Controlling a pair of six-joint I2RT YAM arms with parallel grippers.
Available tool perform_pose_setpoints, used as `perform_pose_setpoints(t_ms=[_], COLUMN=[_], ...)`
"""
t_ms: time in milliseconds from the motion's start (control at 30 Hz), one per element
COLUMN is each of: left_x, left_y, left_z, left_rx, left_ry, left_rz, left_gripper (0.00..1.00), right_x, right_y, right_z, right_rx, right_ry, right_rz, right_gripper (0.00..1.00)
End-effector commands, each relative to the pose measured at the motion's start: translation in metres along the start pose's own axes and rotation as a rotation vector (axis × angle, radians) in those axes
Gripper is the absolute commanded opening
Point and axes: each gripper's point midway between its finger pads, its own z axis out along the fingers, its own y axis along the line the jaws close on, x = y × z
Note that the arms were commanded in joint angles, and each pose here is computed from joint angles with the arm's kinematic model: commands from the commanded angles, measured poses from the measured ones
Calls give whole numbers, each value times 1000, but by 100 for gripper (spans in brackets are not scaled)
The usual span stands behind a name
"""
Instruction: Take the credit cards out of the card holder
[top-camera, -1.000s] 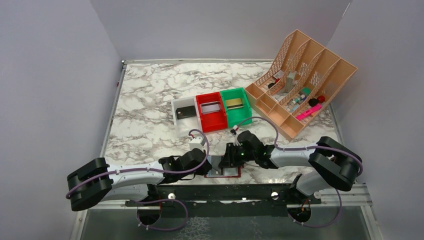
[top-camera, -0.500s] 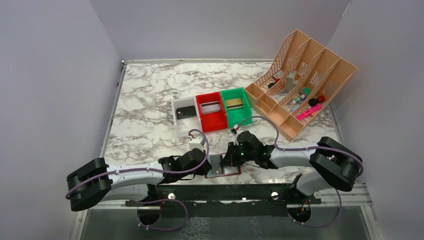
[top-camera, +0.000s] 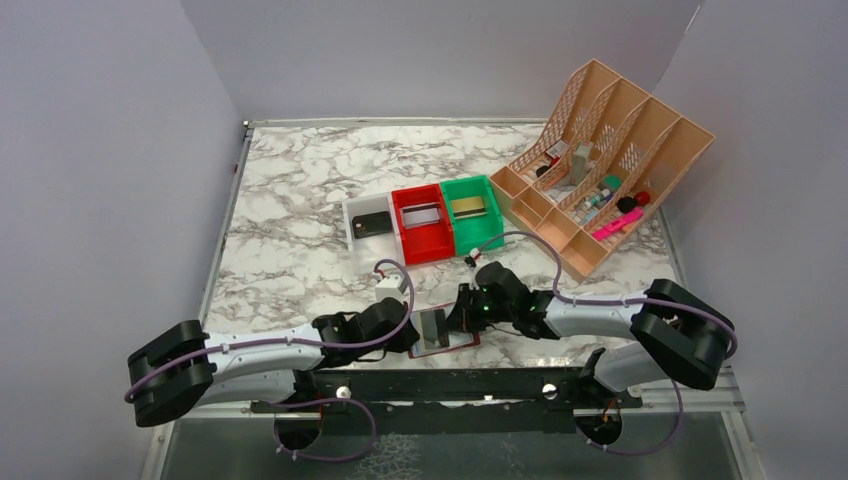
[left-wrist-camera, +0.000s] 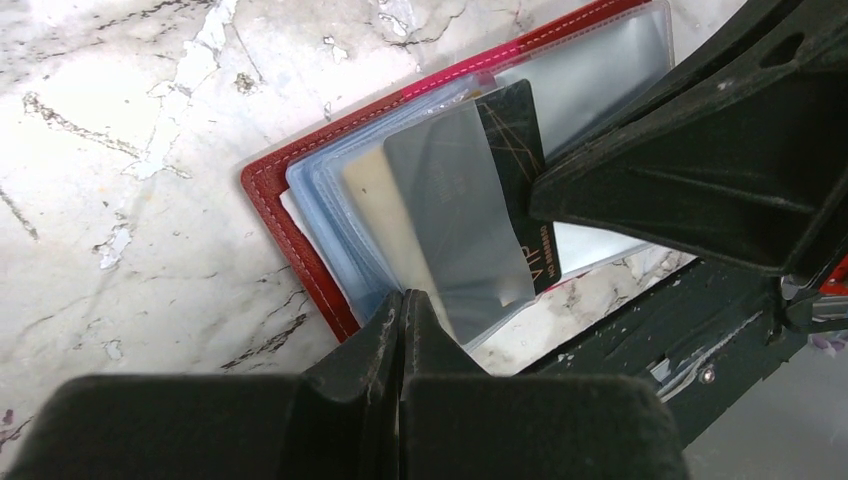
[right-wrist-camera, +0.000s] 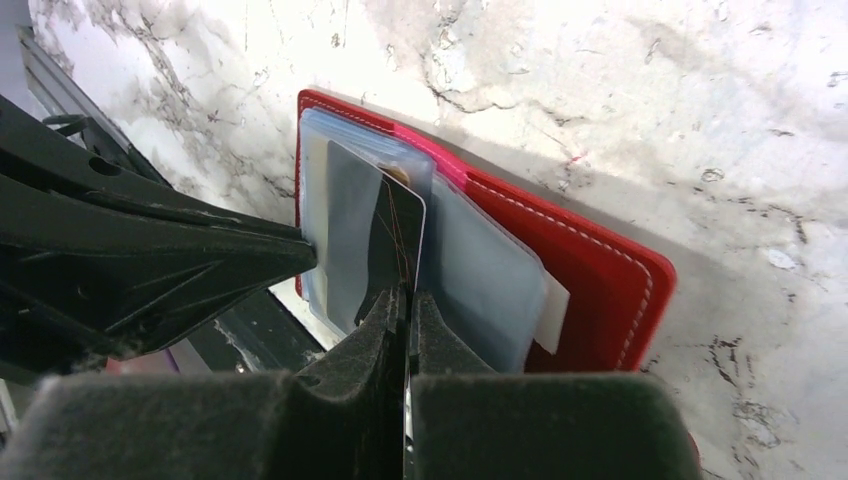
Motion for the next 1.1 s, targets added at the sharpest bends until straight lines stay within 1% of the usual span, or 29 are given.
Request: perform_pose_setpoints(t_ms=[0,233,267,367,467,533,600,700,800,933,1067], left_x=[9,5,5,2,-6,-17,-33,-56,-66,-63,-51], left_y=[19,15,14,12,7,0,-13,-38,-55,-65,-58], left_z=[-4,-5,-5,-6,-10,-13,-16,-20,-18,-7,6], left_rx=[-72,-63,-61,-56,-51,-43,-23,21,50,89,62], left_ry=[24,20,20,15,-3,-36,-75,-123,-134,-128,-91], left_rz=[25,35,38,43,53,68,88,115,119,116,75], left_gripper=[0,0,3,25,51,62,68,71,71,70,65], right_x=[-9,-7,-6,-3,-5,-7,-7,-8,-8,-12,-15], right_y=[-8,-11,-12,-18,-24,-25,-23,-24,-32,-29,-25], right_z=[-5,-9,-8,-7,-7,-6,-5,-4,-4,-2,1], right_rx=[31,20,21,46,77,82,81,79,110,88,81], right_ry=[-27,-21,-17,-9,-25,-32,-29,-48,-71,-90,-91], right_rz=[4,10,11,18,24,30,41,68,102,110,129], right_gripper=[1,1,1,1,1,1,1,1,1,1,1])
